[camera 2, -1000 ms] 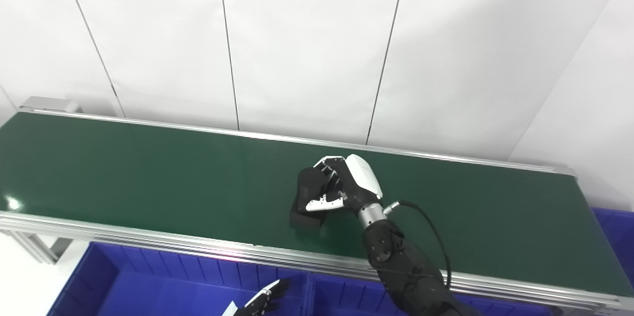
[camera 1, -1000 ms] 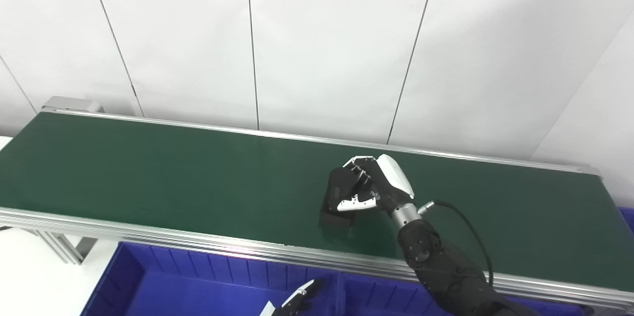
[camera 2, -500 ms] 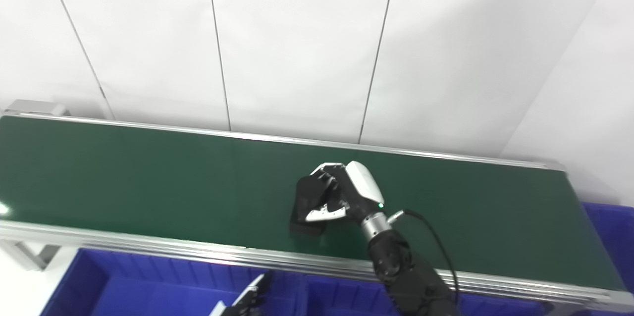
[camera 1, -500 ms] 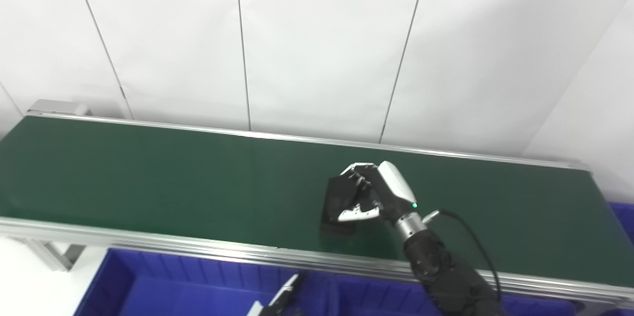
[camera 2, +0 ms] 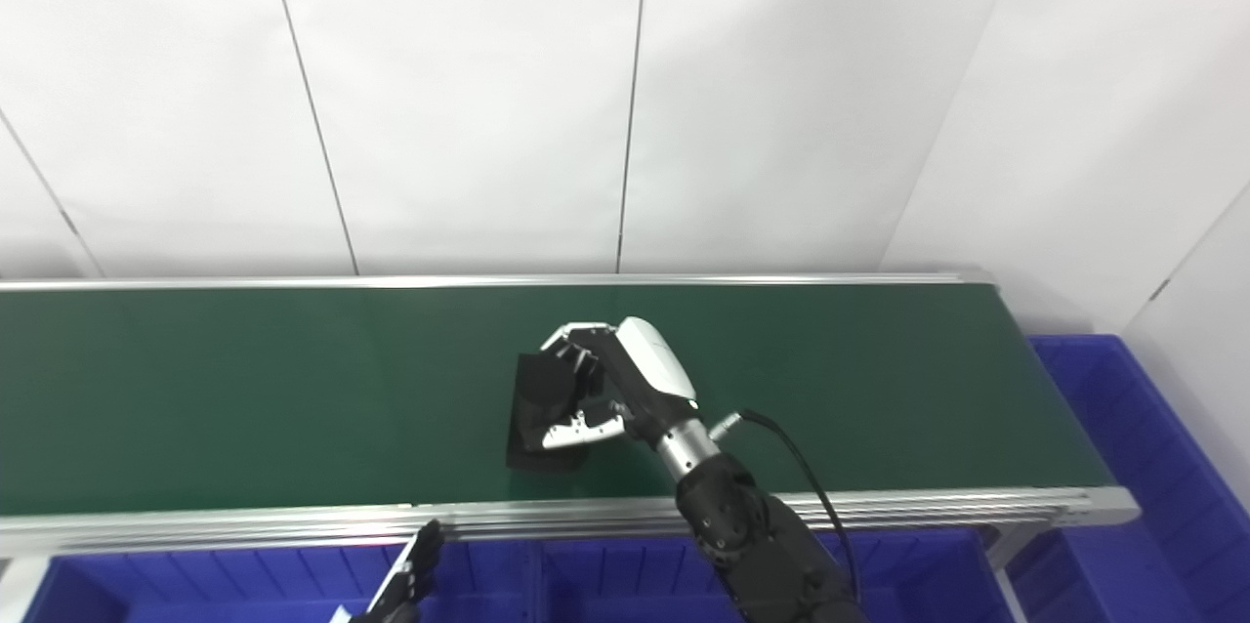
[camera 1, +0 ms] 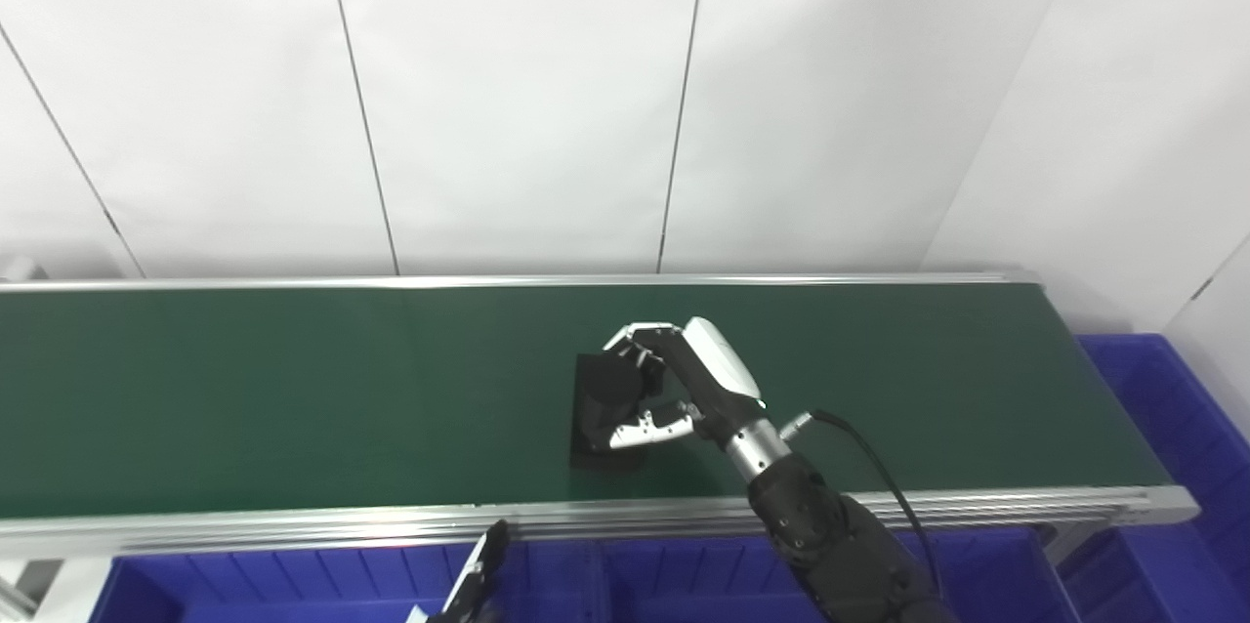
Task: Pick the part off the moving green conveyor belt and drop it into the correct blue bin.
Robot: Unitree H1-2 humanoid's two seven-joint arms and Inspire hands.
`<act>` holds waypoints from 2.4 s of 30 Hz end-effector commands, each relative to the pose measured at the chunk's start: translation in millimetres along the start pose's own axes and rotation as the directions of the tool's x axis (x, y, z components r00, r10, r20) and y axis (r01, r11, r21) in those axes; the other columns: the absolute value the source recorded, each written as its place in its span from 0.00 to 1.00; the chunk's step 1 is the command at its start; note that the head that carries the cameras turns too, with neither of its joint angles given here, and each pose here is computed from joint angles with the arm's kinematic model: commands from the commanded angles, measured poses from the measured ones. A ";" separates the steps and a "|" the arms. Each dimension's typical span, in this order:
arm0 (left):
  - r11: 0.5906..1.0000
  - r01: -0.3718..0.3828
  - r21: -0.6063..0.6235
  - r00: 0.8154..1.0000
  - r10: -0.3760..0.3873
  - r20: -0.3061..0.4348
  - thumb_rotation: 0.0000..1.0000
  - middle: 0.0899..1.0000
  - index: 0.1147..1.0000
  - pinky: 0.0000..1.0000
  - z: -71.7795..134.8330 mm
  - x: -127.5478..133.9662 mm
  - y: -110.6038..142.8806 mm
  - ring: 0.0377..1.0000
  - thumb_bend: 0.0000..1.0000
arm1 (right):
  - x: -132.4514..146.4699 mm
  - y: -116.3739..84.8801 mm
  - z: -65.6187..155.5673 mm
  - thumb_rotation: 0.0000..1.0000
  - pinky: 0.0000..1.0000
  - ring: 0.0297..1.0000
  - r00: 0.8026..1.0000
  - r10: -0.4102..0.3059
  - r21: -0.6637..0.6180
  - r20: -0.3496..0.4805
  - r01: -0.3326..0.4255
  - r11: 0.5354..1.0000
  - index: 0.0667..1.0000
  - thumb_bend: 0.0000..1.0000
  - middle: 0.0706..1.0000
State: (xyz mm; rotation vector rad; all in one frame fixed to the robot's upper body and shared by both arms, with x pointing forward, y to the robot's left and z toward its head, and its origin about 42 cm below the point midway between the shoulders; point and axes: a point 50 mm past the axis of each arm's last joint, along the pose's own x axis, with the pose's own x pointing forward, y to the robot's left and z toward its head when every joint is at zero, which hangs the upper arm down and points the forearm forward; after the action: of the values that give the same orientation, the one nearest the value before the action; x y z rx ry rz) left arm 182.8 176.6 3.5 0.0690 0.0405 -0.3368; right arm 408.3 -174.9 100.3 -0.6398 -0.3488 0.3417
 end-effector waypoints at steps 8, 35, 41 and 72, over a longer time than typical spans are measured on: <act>1.000 -0.023 -0.017 0.990 0.025 0.141 1.00 1.00 1.00 1.00 29.1 2.2 32.1 1.00 0.60 | -29.0 -20.9 25.5 0.00 0.31 0.35 0.995 -0.096 0.001 -0.031 0.096 0.995 0.47 0.52 0.41; 0.995 -0.077 -0.060 0.985 0.086 0.152 0.97 0.95 0.96 1.00 43.9 11.7 75.5 0.98 0.68 | -164.4 -54.7 52.6 0.00 0.24 0.28 0.961 -0.162 -0.077 -0.224 0.148 0.986 0.48 0.52 0.36; 0.995 -0.085 -0.057 0.984 0.093 0.150 0.97 0.93 0.95 1.00 43.5 11.3 78.2 0.97 0.67 | -189.5 -61.4 53.5 0.00 0.24 0.28 0.947 -0.152 -0.103 -0.282 0.128 0.986 0.49 0.52 0.38; 0.995 -0.077 -0.060 0.984 0.085 0.156 0.97 0.94 0.96 0.98 47.7 5.2 75.6 0.96 0.66 | -227.7 -64.2 24.8 0.00 0.33 0.38 0.908 -0.143 -0.283 -0.395 0.028 0.959 0.49 0.52 0.39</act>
State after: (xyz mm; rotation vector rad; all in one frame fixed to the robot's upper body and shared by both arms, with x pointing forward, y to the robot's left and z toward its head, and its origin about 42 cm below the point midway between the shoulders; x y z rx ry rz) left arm 210.3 243.1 44.6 -0.0146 -0.0502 -0.2499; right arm 203.2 -302.6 98.1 -0.9150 0.0528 0.0736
